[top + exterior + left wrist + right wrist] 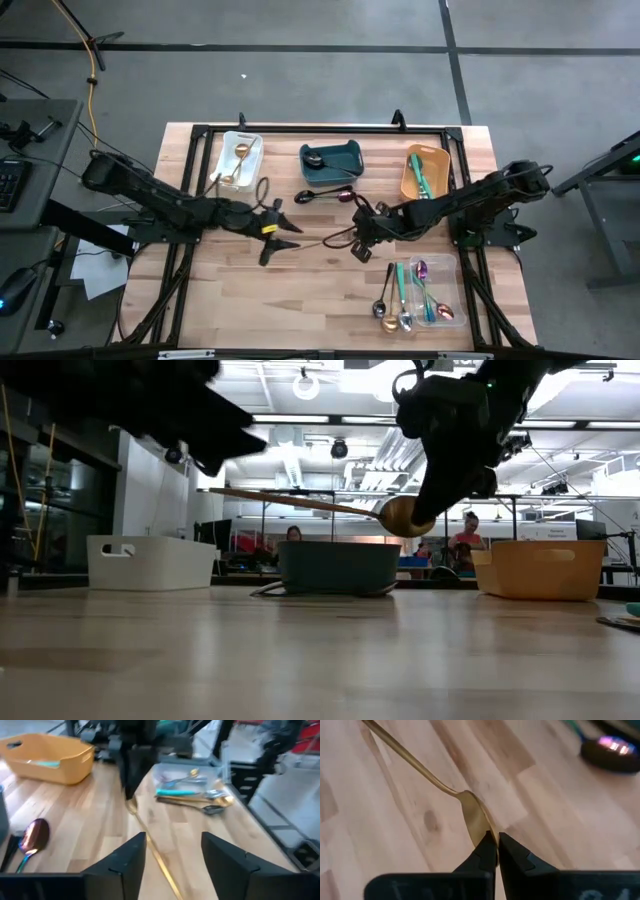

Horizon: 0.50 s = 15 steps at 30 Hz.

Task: Sort silverware by color (type)
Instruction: Put the gold spoon into the white bin

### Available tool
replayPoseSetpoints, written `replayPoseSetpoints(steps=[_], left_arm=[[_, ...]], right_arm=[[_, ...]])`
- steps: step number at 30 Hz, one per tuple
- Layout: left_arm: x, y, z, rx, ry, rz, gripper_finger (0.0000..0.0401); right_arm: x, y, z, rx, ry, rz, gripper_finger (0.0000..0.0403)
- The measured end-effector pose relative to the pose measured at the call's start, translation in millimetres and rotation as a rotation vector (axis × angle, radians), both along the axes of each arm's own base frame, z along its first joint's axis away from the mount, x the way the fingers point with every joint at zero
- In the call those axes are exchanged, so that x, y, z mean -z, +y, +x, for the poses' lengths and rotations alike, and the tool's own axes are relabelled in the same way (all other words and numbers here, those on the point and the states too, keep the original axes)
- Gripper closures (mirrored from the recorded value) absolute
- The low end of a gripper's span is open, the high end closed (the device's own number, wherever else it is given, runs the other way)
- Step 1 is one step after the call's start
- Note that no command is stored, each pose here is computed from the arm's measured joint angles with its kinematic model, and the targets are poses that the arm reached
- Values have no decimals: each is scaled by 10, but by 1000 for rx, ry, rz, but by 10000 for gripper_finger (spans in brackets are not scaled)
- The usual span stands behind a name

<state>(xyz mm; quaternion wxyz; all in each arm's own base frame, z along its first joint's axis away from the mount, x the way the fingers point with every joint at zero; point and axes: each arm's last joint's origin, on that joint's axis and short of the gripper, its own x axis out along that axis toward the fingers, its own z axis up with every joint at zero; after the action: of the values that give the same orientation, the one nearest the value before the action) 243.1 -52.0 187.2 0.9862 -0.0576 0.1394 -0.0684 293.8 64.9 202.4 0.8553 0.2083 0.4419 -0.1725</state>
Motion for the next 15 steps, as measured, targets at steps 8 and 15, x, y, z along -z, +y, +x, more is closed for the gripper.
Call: replayPoseSetpoints(steps=[8,15], left_arm=[[183,225,560,-7,251,12,189],[440,312,947,95,432,-41,191]], right_arm=[[-4,-43,7,-5,-6,-126,402],[-8,-49,13,-28,-8,-181,403]])
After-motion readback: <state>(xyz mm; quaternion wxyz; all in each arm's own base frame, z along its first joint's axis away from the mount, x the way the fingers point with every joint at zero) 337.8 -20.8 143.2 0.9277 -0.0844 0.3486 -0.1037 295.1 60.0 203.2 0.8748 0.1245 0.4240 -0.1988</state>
